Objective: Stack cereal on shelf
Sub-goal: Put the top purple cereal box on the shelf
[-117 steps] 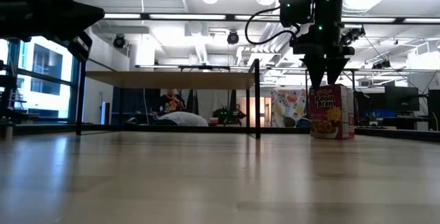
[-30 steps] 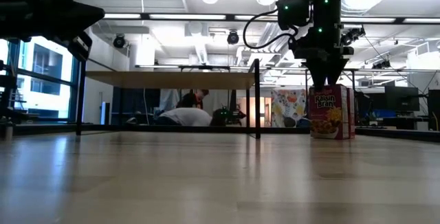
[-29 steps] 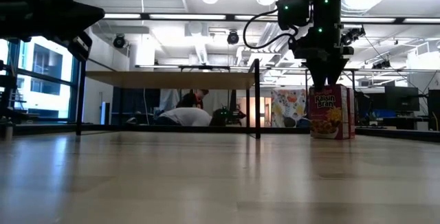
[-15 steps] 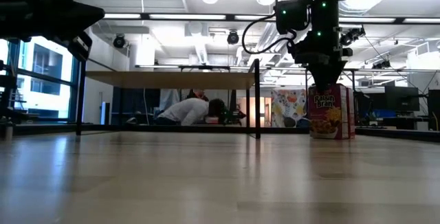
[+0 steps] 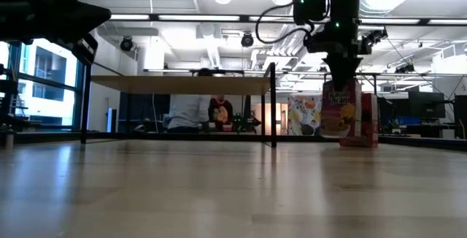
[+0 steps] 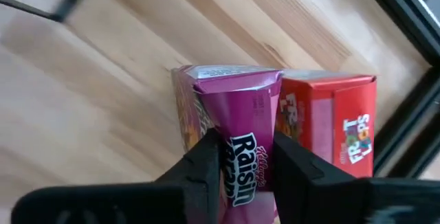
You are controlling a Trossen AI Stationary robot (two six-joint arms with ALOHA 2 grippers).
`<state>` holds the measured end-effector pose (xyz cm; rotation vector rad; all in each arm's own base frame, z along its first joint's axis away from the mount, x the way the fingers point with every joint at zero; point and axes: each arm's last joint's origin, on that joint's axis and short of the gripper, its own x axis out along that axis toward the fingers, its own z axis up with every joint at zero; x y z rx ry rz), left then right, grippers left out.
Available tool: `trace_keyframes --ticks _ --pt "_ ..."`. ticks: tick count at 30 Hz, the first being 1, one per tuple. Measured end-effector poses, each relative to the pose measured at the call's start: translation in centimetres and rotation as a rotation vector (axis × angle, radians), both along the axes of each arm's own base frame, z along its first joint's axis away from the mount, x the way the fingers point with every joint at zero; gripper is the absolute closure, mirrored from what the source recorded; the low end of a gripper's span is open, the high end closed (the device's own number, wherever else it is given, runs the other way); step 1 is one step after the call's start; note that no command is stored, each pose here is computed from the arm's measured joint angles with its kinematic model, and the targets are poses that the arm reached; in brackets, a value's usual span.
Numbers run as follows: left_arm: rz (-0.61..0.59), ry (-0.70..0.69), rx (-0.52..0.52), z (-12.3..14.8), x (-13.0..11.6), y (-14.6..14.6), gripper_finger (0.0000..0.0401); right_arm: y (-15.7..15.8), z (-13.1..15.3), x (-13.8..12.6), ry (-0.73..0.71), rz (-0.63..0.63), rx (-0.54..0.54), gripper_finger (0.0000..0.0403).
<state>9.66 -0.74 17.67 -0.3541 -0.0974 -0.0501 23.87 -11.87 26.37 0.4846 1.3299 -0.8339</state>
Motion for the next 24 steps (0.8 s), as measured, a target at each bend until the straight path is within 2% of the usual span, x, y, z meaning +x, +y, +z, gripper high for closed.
trace_keyframes --ticks 4,8,11,14,18,20,24 --pt "0.000 0.000 0.000 0.0 0.0 0.0 0.0398 0.0 1.5 0.4 -0.045 0.055 0.046 0.0330" --pt "0.000 0.000 0.000 0.0 0.0 0.0 0.0398 0.4 3.4 0.6 -0.110 0.172 0.148 0.0331" --pt "0.000 0.000 0.000 0.0 0.0 0.0 0.0398 0.8 5.5 1.0 -0.198 0.285 0.220 0.0331" --pt "0.000 -0.001 0.000 0.0 0.0 0.0 0.0398 1.3 8.5 1.3 -0.302 0.389 0.240 0.0331" --pt "0.000 0.000 0.000 0.0 0.0 0.0 0.0398 2.1 13.4 0.9 -0.417 0.524 0.176 0.0331" --pt "0.000 0.000 0.000 0.0 0.0 0.0 0.0398 2.3 15.9 0.7 -0.495 0.567 0.099 0.0331" --pt "0.000 0.000 0.000 0.0 0.0 0.0 0.0398 1.9 19.8 1.2 -0.645 0.574 -0.111 0.0331"
